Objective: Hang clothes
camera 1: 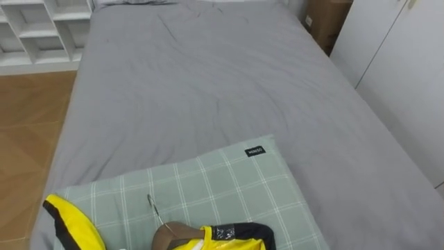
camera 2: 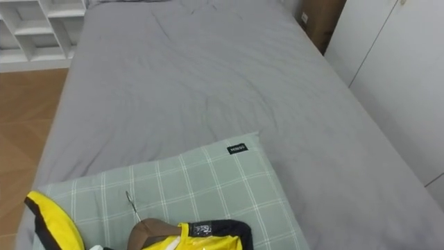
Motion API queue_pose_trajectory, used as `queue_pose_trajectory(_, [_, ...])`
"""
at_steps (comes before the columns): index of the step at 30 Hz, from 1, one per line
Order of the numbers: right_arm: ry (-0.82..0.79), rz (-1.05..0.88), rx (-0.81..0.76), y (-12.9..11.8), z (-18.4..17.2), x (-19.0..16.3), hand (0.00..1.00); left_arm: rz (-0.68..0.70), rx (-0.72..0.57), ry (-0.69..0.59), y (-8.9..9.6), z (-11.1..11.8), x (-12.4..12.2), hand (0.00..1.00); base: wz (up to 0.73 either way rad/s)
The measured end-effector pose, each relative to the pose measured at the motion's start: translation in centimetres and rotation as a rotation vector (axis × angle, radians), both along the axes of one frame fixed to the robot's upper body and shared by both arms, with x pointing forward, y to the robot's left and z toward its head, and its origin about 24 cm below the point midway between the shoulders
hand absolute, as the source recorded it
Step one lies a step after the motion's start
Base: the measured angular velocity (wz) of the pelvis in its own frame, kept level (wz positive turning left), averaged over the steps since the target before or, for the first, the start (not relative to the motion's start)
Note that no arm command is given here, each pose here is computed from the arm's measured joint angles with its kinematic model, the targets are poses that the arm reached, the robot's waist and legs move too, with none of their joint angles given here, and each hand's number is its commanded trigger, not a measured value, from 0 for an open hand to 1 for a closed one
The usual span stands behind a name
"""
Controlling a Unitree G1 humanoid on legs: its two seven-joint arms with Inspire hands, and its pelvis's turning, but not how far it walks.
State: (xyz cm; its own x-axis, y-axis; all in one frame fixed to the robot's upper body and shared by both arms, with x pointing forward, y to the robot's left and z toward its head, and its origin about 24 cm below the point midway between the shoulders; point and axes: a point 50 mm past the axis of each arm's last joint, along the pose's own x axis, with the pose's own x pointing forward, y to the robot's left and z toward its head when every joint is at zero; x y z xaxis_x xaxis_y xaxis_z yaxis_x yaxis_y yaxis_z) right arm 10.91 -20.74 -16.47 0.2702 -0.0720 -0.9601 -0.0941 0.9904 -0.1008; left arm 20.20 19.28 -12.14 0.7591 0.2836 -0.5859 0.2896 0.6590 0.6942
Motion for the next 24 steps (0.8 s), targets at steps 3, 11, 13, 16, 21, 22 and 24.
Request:
queue_pose_trajectory(3, [-0.005, 0.001, -0.002, -0.1, 0.0, 0.0, 0.00, 0.001, 0.000, -0.002, 0.0, 0.0, -0.1, 1.00, 0.00])
queue_pose_trajectory(11, [-0.026, -0.024, -0.024, -1.0, 0.1, -0.5, 0.00, -0.005, -0.007, -0.068, -0.3, 0.7, 0.8, 1.00, 0.06])
queue_pose_trajectory(13, [-0.026, -0.027, -0.033, -1.4, 0.1, -0.8, 0.00, -0.008, -0.012, -0.112, -0.4, 1.2, 1.1, 1.00, 0.03])
queue_pose_trajectory(16, [-0.026, -0.049, -0.040, -1.9, 0.1, -1.3, 0.00, -0.003, -0.008, -0.147, -0.1, 1.5, 0.9, 1.00, 0.00])
queue_pose_trajectory(21, [-0.015, -0.118, -0.040, -2.3, 0.0, -2.2, 0.00, -0.005, -0.010, -0.185, 0.0, 2.1, 1.2, 1.00, 0.07])
queue_pose_trajectory(22, [-0.014, -0.121, -0.040, -2.3, 0.0, -2.2, 0.00, -0.002, -0.012, -0.193, 0.1, 2.2, 1.3, 1.00, 0.05])
queue_pose_trajectory(24, [-0.009, -0.141, -0.039, -2.4, -0.1, -2.7, 0.00, 0.000, -0.020, -0.250, 0.0, 3.2, 2.1, 1.00, 0.05])
